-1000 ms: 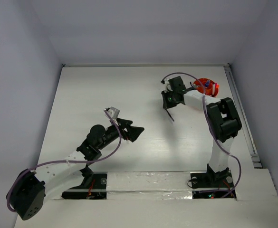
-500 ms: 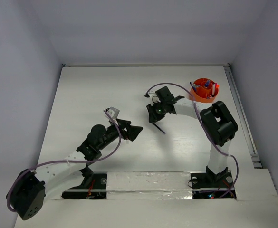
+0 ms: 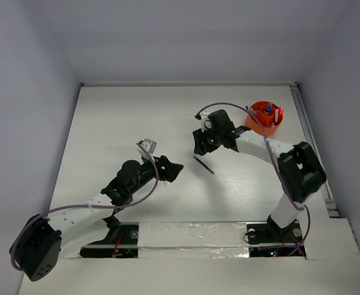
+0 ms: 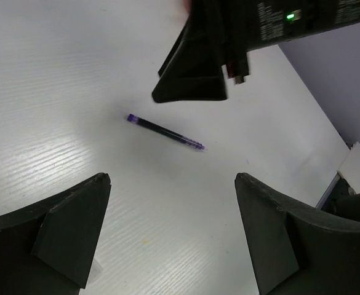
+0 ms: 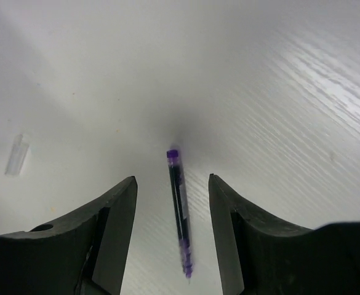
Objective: Sort the stationery into containers
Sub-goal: Move the pen to the center of the board, then pick up the pen from the center of the board.
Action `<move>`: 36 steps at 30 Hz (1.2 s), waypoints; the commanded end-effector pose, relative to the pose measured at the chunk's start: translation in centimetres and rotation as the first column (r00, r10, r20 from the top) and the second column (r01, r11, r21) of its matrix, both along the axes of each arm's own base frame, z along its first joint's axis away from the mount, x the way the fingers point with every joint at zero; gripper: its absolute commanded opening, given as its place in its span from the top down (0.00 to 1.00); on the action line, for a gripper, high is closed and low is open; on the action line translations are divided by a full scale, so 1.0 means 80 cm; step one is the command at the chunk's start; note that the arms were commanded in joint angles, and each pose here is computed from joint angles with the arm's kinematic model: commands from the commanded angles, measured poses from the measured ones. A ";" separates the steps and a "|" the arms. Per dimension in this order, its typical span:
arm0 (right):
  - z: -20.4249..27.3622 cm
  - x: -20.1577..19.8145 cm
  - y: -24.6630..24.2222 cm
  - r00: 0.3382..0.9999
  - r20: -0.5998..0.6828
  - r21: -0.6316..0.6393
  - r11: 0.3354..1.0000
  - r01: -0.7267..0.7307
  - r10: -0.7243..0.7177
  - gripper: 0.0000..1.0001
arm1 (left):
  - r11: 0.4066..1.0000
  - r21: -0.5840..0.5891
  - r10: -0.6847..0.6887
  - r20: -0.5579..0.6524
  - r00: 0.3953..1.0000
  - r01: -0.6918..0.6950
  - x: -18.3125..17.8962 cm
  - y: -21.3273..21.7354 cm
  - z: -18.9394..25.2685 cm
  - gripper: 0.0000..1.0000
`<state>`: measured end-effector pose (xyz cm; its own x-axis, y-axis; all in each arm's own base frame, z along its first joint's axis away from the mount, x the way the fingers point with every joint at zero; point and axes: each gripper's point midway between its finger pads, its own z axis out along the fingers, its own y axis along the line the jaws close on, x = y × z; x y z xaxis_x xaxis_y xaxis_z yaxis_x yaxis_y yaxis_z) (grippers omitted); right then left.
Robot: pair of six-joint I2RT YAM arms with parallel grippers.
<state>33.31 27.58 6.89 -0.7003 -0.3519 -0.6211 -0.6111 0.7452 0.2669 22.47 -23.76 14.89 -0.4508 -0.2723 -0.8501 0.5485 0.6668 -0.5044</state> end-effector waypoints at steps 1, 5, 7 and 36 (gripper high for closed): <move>0.069 0.002 -0.011 0.985 0.116 0.087 0.989 0.117 -0.127 0.45 | 0.997 -0.071 -0.002 0.049 0.999 0.006 0.010 -0.013 0.041 0.21; 0.067 -0.026 -0.023 0.989 0.094 0.094 0.990 0.105 -0.114 0.47 | 0.997 -0.075 0.007 0.049 0.999 -0.003 0.015 -0.015 0.050 0.20; 0.046 -0.022 -0.046 0.981 0.096 -0.005 0.986 0.169 -0.168 0.41 | 0.996 -0.088 0.004 0.052 0.999 0.001 0.014 -0.017 0.054 0.20; -0.079 -0.093 -0.079 0.953 -0.212 -0.280 0.948 0.154 -0.217 0.61 | 0.974 -0.205 0.061 -0.169 0.984 -0.096 0.008 -0.009 0.102 0.15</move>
